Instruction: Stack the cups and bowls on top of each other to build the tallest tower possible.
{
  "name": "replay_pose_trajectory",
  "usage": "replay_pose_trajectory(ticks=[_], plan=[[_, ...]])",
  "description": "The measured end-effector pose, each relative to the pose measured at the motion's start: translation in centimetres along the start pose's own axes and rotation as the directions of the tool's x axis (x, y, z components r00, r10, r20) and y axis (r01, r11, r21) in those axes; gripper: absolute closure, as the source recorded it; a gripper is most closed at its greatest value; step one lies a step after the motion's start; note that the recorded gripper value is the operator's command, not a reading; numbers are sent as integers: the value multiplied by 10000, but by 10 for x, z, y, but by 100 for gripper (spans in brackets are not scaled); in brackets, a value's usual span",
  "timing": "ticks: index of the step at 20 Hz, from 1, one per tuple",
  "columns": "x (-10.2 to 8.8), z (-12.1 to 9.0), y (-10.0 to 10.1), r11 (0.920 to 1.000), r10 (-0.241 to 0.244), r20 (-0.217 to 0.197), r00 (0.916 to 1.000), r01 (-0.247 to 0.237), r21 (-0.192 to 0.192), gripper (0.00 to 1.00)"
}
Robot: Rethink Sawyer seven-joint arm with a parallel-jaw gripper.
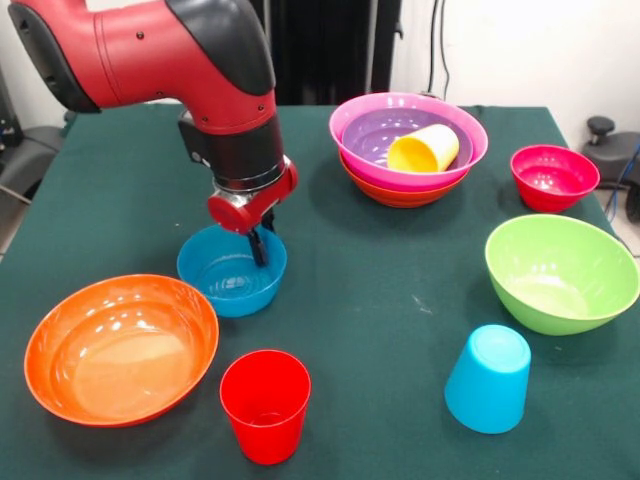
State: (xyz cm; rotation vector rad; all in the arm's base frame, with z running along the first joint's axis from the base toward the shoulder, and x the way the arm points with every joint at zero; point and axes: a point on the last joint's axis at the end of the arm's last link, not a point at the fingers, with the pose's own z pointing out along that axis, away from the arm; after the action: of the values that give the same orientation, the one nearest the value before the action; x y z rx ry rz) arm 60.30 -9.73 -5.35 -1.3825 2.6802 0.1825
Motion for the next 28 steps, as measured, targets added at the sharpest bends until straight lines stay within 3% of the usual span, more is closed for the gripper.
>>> replay_pose_trajectory(ticks=[7, 14, 17, 21, 26, 28], plan=[[2, -28, -5, 9991, -190, -310, 9993, 201, 361, 100], [-8, -91, -7, 9931, -398, -830, 9958, 485, 1065, 100], [-28, -116, 0, 9884, -369, -1120, 9930, 528, 1421, 100], [-57, -137, 13, 9856, -101, -1201, 9927, 302, 1662, 100], [-112, -167, 51, 9789, 975, -970, 9905, -779, 1888, 100], [-122, -172, 59, 9758, 1244, -904, 9881, -1053, 1916, 100]])
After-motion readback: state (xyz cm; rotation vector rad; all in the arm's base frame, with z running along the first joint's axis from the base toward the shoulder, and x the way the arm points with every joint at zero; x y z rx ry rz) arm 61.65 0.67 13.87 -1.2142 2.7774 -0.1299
